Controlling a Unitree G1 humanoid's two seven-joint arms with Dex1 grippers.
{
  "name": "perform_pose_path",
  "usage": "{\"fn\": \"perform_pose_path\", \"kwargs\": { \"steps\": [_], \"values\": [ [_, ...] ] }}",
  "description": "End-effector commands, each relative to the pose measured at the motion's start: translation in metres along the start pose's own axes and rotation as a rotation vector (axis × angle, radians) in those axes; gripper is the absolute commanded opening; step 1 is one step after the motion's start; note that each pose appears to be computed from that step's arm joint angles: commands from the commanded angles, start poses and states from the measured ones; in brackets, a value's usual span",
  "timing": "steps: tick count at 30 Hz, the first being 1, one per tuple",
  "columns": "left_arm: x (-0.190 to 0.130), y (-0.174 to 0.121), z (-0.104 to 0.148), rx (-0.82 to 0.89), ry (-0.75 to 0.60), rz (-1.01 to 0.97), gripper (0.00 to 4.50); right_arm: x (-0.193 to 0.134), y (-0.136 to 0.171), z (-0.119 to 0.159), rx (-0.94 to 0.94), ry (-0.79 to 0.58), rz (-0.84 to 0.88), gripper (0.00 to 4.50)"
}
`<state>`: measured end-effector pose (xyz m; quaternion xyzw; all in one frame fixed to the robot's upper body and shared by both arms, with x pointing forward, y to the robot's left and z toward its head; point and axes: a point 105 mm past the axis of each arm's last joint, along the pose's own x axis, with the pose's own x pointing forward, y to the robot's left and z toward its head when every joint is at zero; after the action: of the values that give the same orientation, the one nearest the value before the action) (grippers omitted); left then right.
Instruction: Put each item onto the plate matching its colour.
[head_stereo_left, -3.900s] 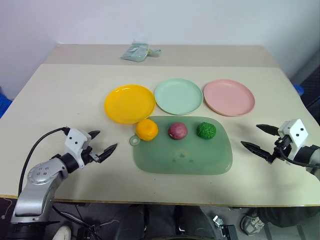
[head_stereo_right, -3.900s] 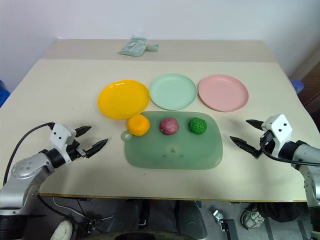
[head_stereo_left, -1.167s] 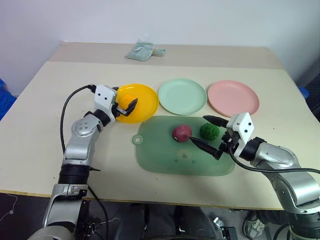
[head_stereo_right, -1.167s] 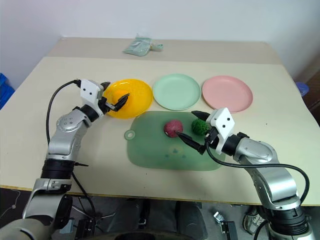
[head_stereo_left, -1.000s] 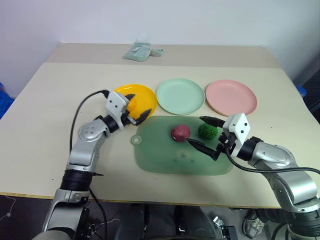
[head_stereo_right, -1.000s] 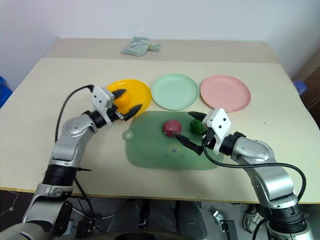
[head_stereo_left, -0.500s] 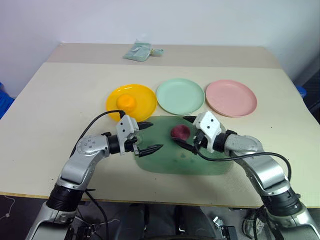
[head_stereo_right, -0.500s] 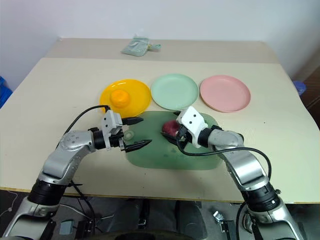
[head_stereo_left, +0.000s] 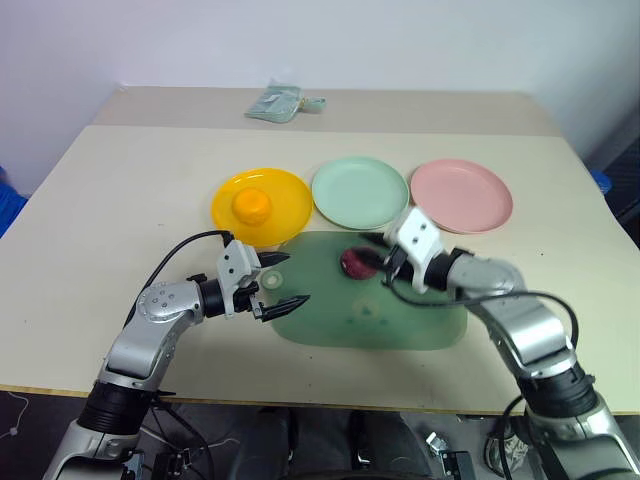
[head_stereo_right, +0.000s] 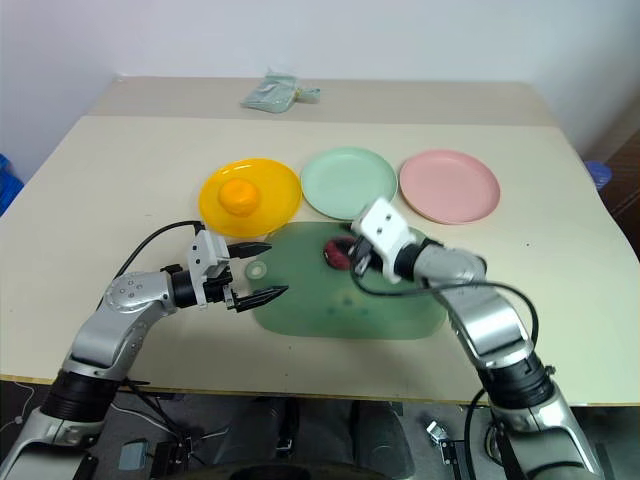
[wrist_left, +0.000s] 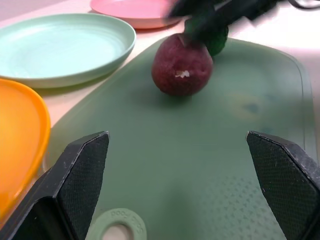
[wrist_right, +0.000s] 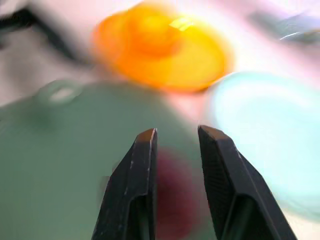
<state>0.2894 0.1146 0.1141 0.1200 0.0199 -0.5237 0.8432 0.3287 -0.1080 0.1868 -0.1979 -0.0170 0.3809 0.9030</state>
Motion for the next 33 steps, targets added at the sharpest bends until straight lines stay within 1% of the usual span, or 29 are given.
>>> {"fn": "perform_pose_path", "kwargs": {
  "steps": [1, 3, 4, 5, 6, 7, 8, 10, 16, 21, 22, 24, 26, 27, 29, 30, 32, 33],
  "values": [
    [-0.001, 0.002, 0.011, 0.037, -0.029, 0.013, 4.50, -0.007, 0.000, 0.005, 0.041, -0.020, 0.054, 1.46],
    [-0.001, 0.003, 0.012, 0.033, -0.030, 0.020, 4.50, -0.010, 0.011, 0.002, 0.070, -0.008, 0.123, 2.05],
    [-0.002, 0.003, 0.012, 0.030, -0.030, 0.023, 4.50, -0.010, 0.017, 0.001, 0.083, -0.002, 0.148, 2.51],
    [-0.002, 0.004, 0.012, 0.029, -0.029, 0.026, 4.50, -0.010, 0.022, 0.000, 0.090, 0.002, 0.163, 3.09],
    [-0.004, 0.005, 0.012, 0.029, -0.024, 0.029, 4.50, -0.010, 0.026, -0.004, 0.092, 0.012, 0.171, 3.51],
    [-0.005, 0.006, 0.011, 0.030, -0.018, 0.033, 4.50, -0.009, 0.029, -0.007, 0.079, 0.023, 0.172, 4.08],
    [-0.006, 0.006, 0.011, 0.031, -0.012, 0.037, 4.50, -0.008, 0.031, -0.010, 0.064, 0.033, 0.166, 4.40],
    [-0.008, 0.008, 0.010, 0.033, -0.005, 0.041, 4.50, -0.006, 0.033, -0.016, 0.052, 0.050, 0.160, 4.40],
    [-0.012, 0.006, 0.011, 0.031, 0.009, 0.034, 4.50, 0.002, 0.035, -0.044, 0.055, 0.143, 0.142, 4.40],
    [-0.011, 0.003, 0.013, 0.028, 0.008, 0.025, 4.50, 0.006, 0.034, -0.051, 0.075, 0.158, 0.134, 4.40],
    [-0.011, 0.003, 0.013, 0.027, 0.009, 0.024, 4.50, 0.006, 0.034, -0.050, 0.076, 0.155, 0.133, 4.20],
    [-0.011, 0.002, 0.013, 0.026, 0.010, 0.022, 4.50, 0.007, 0.034, -0.047, 0.069, 0.136, 0.132, 3.60],
    [-0.011, 0.002, 0.013, 0.025, 0.011, 0.021, 4.50, 0.007, 0.033, -0.043, 0.064, 0.123, 0.129, 2.71],
    [-0.011, 0.002, 0.013, 0.024, 0.011, 0.020, 4.50, 0.006, 0.033, -0.039, 0.045, 0.110, 0.130, 2.51],
    [-0.011, 0.001, 0.012, 0.023, 0.013, 0.019, 4.50, 0.003, 0.029, -0.026, 0.016, 0.068, 0.129, 2.47],
    [-0.010, 0.001, 0.011, 0.023, 0.014, 0.018, 4.50, 0.002, 0.021, -0.015, 0.016, 0.029, 0.102, 2.47],
    [-0.010, 0.001, 0.011, 0.024, 0.014, 0.019, 4.50, 0.001, -0.006, 0.002, 0.032, -0.024, -0.009, 2.47],
    [-0.010, 0.001, 0.011, 0.024, 0.013, 0.019, 4.50, 0.000, -0.029, 0.004, 0.023, -0.023, -0.106, 2.47]
  ]
}}
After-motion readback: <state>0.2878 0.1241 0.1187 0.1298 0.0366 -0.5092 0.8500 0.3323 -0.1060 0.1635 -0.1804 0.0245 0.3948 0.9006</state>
